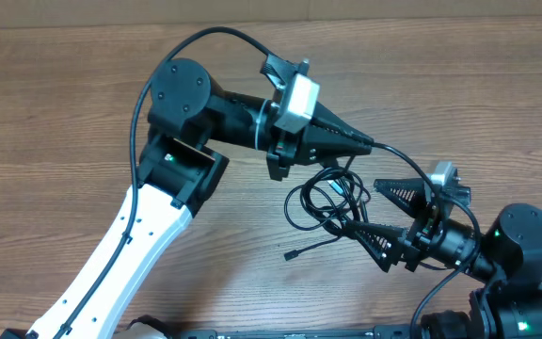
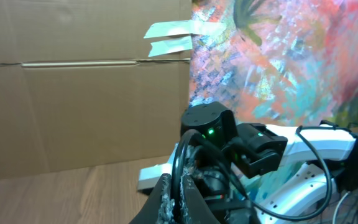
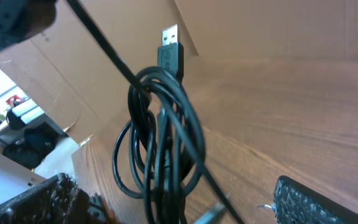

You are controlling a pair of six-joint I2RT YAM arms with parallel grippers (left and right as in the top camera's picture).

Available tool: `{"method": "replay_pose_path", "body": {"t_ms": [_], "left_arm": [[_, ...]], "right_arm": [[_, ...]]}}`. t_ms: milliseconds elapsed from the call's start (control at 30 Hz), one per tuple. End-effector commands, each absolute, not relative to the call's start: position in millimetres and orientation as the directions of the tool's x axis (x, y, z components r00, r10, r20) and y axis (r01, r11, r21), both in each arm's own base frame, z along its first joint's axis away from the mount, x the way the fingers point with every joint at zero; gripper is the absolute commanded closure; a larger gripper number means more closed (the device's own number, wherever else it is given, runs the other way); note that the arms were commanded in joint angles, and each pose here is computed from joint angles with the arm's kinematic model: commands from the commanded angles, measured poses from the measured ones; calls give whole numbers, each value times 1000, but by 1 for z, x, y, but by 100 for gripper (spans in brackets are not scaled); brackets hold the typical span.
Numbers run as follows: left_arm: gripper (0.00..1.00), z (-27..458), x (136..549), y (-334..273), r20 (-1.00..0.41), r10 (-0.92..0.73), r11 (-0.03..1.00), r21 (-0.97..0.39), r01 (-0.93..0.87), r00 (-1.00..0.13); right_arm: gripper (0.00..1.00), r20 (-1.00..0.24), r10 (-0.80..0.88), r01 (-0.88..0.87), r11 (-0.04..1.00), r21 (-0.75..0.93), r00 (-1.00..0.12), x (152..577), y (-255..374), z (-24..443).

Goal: Untangle cables

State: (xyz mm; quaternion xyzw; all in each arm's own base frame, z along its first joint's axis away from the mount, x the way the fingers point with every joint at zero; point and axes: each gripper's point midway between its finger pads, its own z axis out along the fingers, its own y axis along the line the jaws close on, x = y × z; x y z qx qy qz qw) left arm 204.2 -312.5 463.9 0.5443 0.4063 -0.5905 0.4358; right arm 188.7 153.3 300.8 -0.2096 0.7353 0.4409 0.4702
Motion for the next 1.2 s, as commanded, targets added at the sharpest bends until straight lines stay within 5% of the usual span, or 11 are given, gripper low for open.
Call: {"method": "replay_pose_path", "body": {"t_ms": [0, 133, 467, 600, 633, 667, 700, 733, 1167], "left_arm": [[97, 480, 191, -316, -995, -99, -288, 1, 958, -28], [96, 482, 188, -324, -993, -115, -277, 3, 961, -31], [96, 483, 191, -327, -992, -122, -256, -5, 967, -38], [93, 482, 197, -325, -992, -117, -238, -18, 971, -47], [82, 481, 198, -324, -992, -115, -234, -22, 972, -50], [67, 480, 201, -323, -992, -110, -226, -31, 974, -57], [41, 479, 203, -322, -992, -104, -221, -42, 974, -66], [3, 477, 206, -321, -992, -100, -213, -49, 976, -72], [0, 443, 243, -294, -940, 20, -110, -341, 934, -341]], "right_arm": [[0, -845, 103, -708, 499, 500, -524, 189, 156, 293], [4, -826, 83, -726, 433, 534, -558, 184, 163, 291], [95, -768, 69, -686, 405, 604, -636, 195, 167, 276], [96, -768, 69, -686, 405, 605, -637, 197, 167, 276], [96, -769, 69, -687, 405, 603, -635, 197, 167, 276], [96, -773, 70, -690, 405, 600, -631, 197, 167, 277], [96, -773, 71, -690, 404, 600, -631, 198, 167, 278], [96, -771, 75, -688, 404, 604, -632, 198, 167, 278], [96, -656, 344, -461, 498, 734, -672, 241, 148, 295]]}}
